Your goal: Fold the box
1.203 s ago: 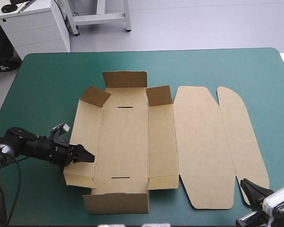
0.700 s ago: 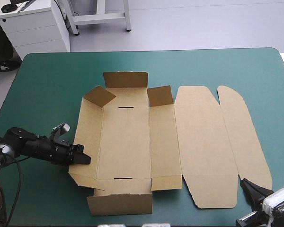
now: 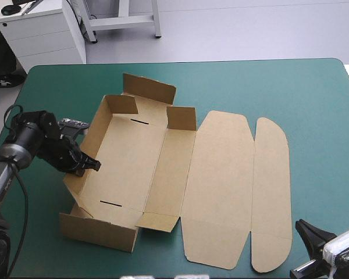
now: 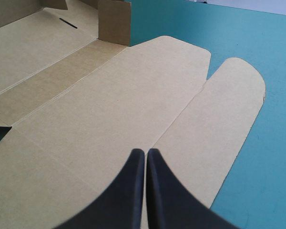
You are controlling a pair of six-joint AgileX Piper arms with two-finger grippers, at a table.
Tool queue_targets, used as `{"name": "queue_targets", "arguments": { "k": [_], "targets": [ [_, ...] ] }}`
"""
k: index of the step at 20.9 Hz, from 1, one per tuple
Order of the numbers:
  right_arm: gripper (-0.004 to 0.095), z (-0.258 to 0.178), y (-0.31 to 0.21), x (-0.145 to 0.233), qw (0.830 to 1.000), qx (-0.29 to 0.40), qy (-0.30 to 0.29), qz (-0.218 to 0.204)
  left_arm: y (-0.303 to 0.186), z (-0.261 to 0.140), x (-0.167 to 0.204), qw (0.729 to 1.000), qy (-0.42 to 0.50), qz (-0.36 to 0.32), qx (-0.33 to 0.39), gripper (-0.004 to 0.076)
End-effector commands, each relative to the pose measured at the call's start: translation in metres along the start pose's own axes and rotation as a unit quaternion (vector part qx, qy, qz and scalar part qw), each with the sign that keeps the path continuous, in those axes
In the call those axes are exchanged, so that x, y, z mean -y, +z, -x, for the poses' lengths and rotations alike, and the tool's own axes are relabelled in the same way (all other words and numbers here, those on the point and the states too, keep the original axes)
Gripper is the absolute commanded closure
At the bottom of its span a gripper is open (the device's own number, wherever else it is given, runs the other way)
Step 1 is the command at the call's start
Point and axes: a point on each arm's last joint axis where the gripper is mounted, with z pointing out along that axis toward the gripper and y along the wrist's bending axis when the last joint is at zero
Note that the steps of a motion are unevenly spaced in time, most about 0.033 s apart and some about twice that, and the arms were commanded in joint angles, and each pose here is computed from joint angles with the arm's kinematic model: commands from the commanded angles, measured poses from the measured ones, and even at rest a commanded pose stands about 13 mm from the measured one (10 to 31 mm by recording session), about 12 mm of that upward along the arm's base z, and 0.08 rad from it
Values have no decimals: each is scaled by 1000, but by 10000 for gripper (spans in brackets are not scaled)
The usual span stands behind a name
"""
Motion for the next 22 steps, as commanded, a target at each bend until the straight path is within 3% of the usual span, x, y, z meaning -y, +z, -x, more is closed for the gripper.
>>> {"name": "queue_targets", "arguments": {
  "k": [1,3,8,11,12,13,18,22],
  "targets": [
    [909,11,-9,0,998,58,9,-3,-34,18,29,989,107,101,16,734],
    [909,11,-9,0,998,58,9,-3,-37,35,48,962,184,203,20,734],
    [909,11,-9,0,998,58,9,-3,-26,57,98,896,323,296,73,734],
    [909,11,-9,0,998,58,9,-3,-29,67,148,805,426,381,157,734],
    [909,11,-9,0,998,58,9,-3,-32,68,155,790,431,398,178,734],
    [909,11,-9,0,998,58,9,-3,-35,70,165,771,439,411,210,734],
    [909,11,-9,0,998,58,9,-3,-35,67,203,728,487,380,296,734],
    [909,11,-9,0,998,58,10,-2,-21,50,222,653,493,452,354,734]
  ]
}}
